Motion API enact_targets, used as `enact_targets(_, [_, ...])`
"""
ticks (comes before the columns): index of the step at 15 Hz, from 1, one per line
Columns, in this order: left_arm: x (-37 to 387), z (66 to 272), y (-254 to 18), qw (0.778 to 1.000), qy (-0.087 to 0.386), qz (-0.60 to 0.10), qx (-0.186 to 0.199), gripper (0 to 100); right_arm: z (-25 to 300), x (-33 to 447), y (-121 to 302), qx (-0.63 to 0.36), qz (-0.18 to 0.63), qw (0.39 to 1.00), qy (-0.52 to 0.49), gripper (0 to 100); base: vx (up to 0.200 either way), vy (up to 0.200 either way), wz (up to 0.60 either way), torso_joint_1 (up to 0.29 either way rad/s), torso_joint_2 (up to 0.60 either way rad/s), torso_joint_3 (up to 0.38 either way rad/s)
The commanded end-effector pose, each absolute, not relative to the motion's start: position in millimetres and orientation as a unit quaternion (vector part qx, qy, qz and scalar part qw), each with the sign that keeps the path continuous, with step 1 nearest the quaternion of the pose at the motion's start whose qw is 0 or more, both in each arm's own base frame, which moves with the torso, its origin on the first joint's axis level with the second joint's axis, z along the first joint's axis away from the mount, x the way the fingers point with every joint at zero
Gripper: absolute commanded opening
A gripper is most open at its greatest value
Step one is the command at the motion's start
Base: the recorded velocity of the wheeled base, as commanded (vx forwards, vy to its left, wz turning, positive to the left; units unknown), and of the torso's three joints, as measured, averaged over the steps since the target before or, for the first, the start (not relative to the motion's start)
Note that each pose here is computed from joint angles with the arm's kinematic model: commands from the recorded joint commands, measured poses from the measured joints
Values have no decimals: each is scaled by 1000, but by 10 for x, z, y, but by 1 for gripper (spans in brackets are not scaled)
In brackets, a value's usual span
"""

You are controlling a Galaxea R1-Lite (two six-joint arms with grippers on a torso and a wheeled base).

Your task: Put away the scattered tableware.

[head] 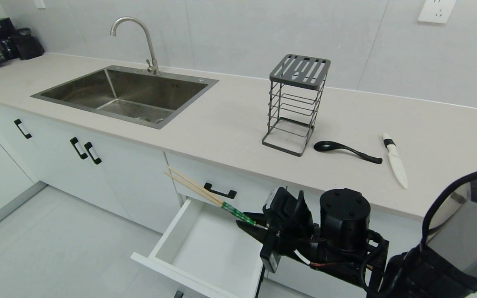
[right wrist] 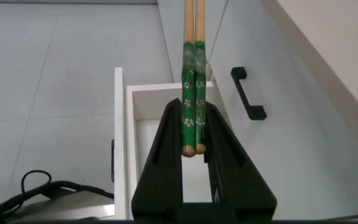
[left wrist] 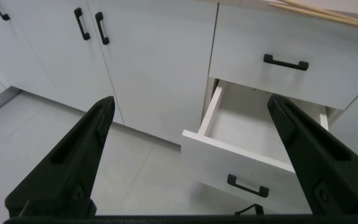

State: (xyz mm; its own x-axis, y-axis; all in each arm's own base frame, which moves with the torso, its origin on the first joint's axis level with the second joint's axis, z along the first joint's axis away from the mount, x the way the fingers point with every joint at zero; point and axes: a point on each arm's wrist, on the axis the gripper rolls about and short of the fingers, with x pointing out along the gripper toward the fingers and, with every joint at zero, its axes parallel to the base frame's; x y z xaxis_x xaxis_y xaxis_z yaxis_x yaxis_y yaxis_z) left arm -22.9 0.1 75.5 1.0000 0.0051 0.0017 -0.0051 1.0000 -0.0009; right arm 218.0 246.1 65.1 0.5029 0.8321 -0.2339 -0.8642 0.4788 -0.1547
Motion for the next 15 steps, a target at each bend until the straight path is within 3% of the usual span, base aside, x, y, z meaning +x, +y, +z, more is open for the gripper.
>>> enact_targets(1, [-228, 755, 0, 1000, 0, 4, -1, 100, 626, 2177, 2473, -116, 495, 858, 72, 0, 0, 0, 0, -119, 261, 134])
enact_targets(15, [-228, 755, 1, 1000, 0, 3, -1, 100, 451, 2136, 2541, -122, 505, 849, 98, 0, 0, 0, 0, -243, 462, 214])
